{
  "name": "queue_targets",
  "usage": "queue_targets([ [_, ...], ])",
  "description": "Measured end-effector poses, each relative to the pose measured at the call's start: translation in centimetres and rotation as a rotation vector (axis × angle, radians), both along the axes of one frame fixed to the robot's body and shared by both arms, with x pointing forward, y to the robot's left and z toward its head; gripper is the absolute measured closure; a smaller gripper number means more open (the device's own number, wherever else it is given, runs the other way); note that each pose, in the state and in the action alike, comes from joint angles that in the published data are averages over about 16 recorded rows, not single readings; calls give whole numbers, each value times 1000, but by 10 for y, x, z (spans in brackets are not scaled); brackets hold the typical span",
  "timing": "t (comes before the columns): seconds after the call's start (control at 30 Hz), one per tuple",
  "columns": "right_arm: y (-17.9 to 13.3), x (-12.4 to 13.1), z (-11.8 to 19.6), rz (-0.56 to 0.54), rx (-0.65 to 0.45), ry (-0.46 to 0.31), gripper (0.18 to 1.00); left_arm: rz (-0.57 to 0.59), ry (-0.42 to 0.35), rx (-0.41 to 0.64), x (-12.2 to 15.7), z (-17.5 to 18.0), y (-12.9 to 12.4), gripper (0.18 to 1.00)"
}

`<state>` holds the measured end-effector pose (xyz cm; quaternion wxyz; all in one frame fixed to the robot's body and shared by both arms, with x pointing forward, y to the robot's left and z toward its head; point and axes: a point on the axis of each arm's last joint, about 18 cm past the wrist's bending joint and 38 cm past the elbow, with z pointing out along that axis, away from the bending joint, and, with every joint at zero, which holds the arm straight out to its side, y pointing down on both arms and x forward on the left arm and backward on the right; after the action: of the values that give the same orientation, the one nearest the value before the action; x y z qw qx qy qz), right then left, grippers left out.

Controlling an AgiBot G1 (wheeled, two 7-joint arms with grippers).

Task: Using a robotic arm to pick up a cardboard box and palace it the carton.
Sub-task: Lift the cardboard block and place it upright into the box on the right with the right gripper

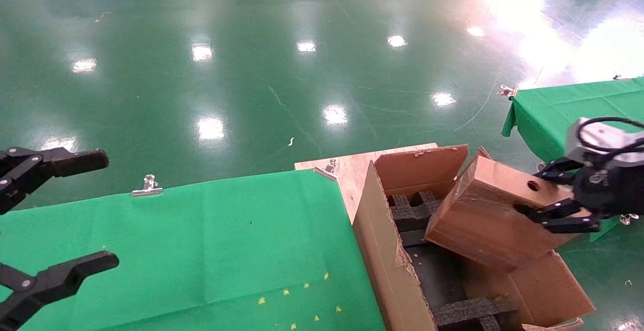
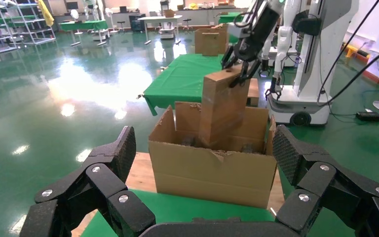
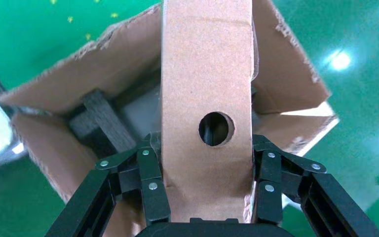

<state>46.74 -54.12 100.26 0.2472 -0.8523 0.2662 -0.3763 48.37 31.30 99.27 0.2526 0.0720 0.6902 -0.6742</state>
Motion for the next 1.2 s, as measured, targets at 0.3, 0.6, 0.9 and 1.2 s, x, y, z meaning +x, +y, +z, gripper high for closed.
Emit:
queue_targets([
  [0.3, 5, 22, -30, -243, 145, 18, 846, 0, 0, 0, 0, 0, 0, 183],
  [0.6, 10, 33, -53, -470, 292, 19, 846, 0, 0, 0, 0, 0, 0, 183],
  [0.9, 2, 42, -61, -644, 354, 18, 847, 0, 0, 0, 0, 0, 0, 183],
  [1.2, 5, 53, -64, -752, 368, 33, 848, 0, 0, 0, 0, 0, 0, 183],
])
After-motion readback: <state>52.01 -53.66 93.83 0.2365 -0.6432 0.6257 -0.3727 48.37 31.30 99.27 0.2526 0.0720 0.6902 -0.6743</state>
